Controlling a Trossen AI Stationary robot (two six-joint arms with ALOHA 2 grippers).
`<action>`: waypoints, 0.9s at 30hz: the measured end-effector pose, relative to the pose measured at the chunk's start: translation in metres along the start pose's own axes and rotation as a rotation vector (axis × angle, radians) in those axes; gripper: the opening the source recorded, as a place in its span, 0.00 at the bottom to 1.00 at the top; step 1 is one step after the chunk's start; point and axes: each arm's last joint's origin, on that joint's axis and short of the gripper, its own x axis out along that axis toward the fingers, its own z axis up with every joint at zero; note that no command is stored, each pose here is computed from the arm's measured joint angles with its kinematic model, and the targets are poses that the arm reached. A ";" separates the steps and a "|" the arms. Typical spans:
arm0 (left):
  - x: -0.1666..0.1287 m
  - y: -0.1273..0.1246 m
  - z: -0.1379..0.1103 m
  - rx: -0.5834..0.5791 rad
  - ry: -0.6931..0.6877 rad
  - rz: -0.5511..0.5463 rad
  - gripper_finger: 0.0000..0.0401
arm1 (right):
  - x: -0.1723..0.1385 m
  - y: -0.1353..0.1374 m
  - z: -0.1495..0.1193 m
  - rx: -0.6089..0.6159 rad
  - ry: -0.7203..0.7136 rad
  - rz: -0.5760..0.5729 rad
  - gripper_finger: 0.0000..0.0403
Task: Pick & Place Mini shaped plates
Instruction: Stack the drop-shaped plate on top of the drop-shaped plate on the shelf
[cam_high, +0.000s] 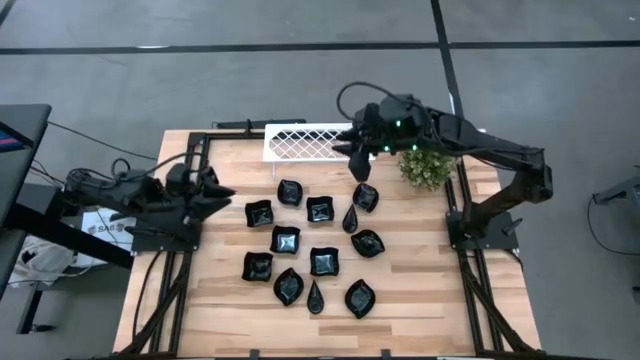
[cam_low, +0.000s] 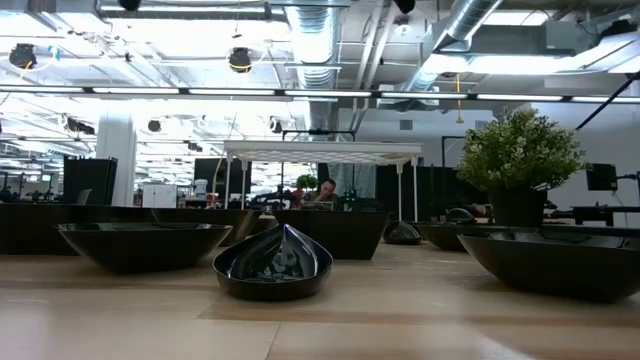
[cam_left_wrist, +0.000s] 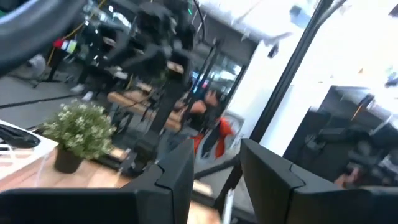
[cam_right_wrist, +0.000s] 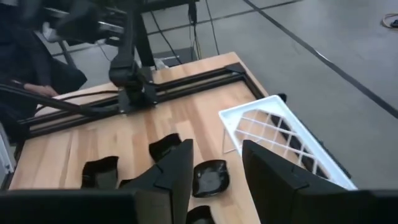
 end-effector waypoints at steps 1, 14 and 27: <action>-0.004 0.003 -0.005 -0.018 -0.011 -0.005 0.33 | 0.000 0.006 -0.001 -0.004 0.001 -0.001 0.33; -0.015 0.029 -0.063 -0.238 0.020 0.006 0.33 | 0.012 0.086 -0.024 -0.081 0.092 0.179 0.32; -0.012 0.023 -0.068 -0.291 -0.053 -0.077 0.33 | 0.023 0.148 -0.050 -0.158 0.163 0.326 0.31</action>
